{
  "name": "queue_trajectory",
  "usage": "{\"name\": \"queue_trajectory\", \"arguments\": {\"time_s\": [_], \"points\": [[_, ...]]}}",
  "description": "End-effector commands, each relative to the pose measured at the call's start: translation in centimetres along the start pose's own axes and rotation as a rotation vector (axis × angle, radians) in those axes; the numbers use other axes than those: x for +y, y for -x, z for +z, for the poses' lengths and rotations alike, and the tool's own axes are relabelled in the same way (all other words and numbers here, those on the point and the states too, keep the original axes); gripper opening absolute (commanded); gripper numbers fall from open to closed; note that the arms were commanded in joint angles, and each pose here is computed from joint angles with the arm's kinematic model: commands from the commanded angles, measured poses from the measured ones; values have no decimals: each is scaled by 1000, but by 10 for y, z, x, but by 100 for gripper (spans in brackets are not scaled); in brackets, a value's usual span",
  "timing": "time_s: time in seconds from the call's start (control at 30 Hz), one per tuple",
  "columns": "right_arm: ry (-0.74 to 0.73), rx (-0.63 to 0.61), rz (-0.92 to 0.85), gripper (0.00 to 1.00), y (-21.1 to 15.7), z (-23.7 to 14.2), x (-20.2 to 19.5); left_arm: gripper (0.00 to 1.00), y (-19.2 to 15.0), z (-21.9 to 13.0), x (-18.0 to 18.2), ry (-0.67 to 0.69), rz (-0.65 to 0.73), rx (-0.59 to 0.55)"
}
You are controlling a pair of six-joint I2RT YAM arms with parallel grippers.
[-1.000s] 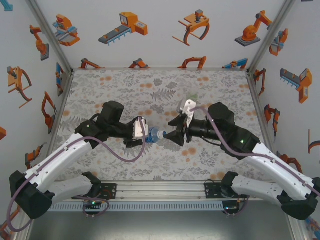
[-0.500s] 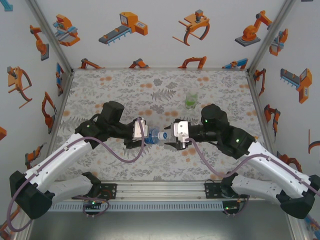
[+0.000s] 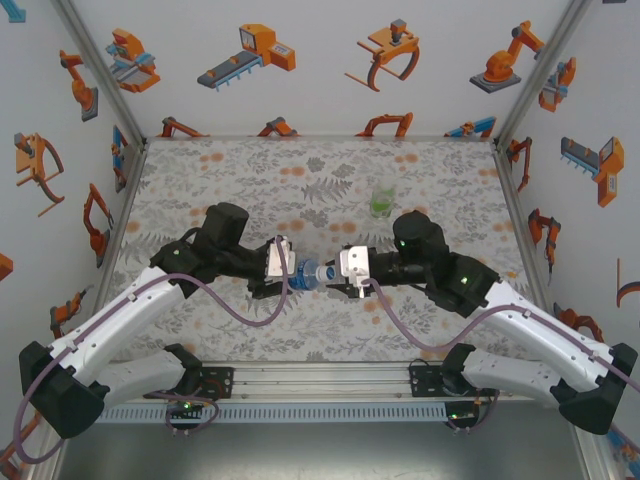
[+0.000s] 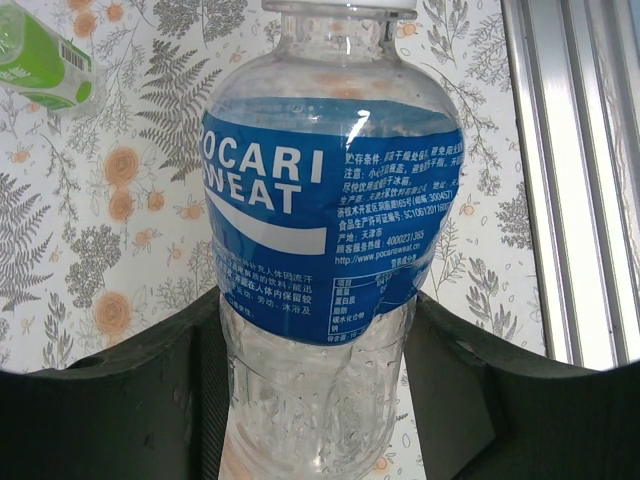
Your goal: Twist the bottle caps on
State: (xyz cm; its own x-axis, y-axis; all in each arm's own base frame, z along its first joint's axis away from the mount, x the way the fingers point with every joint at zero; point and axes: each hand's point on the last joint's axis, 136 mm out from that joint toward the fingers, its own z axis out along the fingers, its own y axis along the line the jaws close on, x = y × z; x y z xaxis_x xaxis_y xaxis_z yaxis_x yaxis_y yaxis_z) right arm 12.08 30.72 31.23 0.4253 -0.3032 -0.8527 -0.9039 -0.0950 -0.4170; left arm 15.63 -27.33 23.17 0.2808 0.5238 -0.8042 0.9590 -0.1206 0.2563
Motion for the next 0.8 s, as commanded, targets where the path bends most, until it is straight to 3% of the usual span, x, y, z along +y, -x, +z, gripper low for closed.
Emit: {"name": "queue_trajectory", "arguments": {"time_s": [0.0, 0.17, 0.3, 0.4, 0.5, 0.63, 0.77], "points": [[-4, -32, -17, 39, 5, 2, 0, 0, 14, -5, -1, -9, 39, -42], [-35, -22, 57, 25, 3, 3, -4, 0, 14, -6, -1, -6, 39, -40], [-110, -28, 312, 15, -2, 5, -18, 0, 13, -6, 0, -1, 40, -35], [-232, -46, 627, 0, -11, 4, -38, 0, 13, -6, 2, 8, 39, -31], [-373, -79, 999, 0, -27, -2, -56, 0, 13, -6, 3, 9, 40, -32], [-457, -134, 1425, 0, -43, -4, -62, 0, 12, -5, 3, 11, 36, -30], [-600, -94, 1824, 0, -82, -10, -51, 0, 13, -4, 4, 10, 35, -31]]}}
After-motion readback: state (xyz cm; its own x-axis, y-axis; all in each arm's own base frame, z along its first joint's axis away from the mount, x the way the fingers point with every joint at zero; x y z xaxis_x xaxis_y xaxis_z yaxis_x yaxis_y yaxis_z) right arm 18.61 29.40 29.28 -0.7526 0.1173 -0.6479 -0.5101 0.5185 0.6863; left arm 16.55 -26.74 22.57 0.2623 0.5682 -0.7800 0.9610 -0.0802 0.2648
